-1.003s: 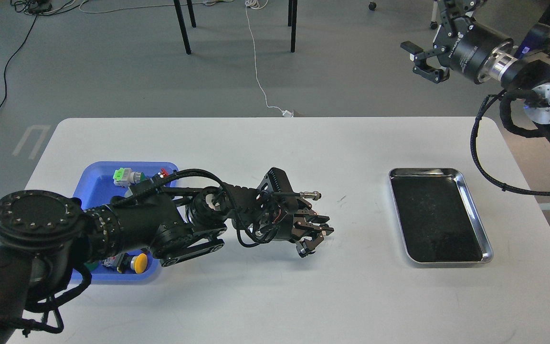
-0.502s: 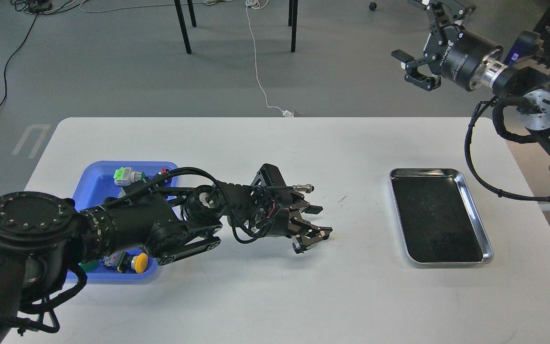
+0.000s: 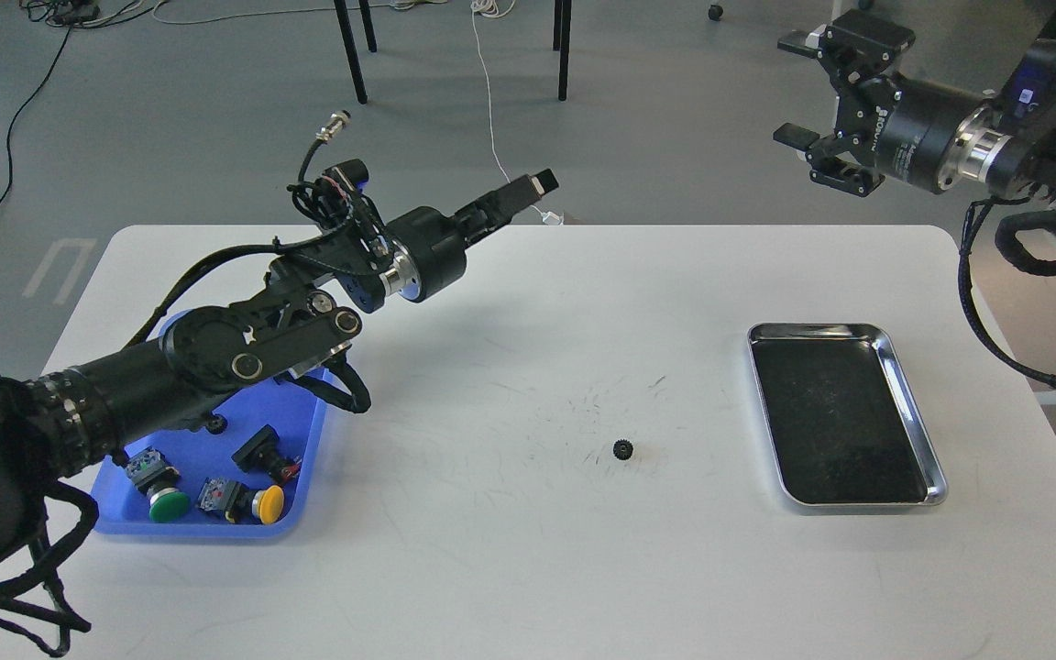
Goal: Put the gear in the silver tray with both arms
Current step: 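Open the left gripper to set the gear down, then raise the arm, then reach the right gripper down to the black gear and grasp it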
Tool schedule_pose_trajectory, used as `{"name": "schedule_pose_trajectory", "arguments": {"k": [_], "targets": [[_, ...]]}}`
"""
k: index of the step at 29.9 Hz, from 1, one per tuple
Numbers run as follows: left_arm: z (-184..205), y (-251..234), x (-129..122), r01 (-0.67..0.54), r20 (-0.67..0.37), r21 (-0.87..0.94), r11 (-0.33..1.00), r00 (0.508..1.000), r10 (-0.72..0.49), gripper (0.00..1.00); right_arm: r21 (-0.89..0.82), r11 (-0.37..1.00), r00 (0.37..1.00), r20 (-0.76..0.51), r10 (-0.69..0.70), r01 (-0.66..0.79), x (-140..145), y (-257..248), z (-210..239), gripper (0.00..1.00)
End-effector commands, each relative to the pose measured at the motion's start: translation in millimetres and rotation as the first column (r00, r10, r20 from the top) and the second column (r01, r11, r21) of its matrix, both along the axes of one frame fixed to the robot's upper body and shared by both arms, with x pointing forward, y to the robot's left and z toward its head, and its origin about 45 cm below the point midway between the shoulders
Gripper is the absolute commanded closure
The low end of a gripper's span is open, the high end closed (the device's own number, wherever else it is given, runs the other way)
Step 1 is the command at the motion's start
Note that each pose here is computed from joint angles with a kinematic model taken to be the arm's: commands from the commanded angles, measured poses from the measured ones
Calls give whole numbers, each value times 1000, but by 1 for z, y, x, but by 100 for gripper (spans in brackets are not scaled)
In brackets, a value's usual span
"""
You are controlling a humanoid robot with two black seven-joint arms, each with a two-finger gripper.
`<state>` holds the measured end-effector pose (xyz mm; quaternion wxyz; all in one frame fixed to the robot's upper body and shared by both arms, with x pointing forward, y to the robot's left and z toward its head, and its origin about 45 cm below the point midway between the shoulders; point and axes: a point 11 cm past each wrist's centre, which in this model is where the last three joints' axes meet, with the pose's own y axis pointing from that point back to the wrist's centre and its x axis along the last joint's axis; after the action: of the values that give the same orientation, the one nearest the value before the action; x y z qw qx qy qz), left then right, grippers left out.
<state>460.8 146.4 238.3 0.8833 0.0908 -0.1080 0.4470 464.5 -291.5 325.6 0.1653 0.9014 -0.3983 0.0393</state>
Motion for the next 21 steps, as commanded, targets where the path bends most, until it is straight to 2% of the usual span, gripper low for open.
{"name": "schedule_pose_trajectory", "arguments": {"k": [1,4,8,11,15,21], "targets": [[24,30,14,-105,-103,-245,964,991,82,2,-139,987,996,27,87,-82,3,21,7,2],[54,69,26,-180,-142,-462,868,982,129,2,-307,930,975,32,220,-200,4,58,13,5],[60,134,22,-261,-199,-637,725,965,172,2,-510,797,923,16,385,-324,1,101,18,5],[59,161,19,-273,-217,-661,699,961,171,2,-639,640,857,-60,512,-427,-11,137,-4,6],[65,185,18,-305,-228,-683,663,952,203,2,-729,454,766,-151,624,-513,-27,177,-39,7],[64,196,15,-321,-234,-688,651,947,220,2,-770,213,644,-309,700,-601,-57,212,-92,8]]}}
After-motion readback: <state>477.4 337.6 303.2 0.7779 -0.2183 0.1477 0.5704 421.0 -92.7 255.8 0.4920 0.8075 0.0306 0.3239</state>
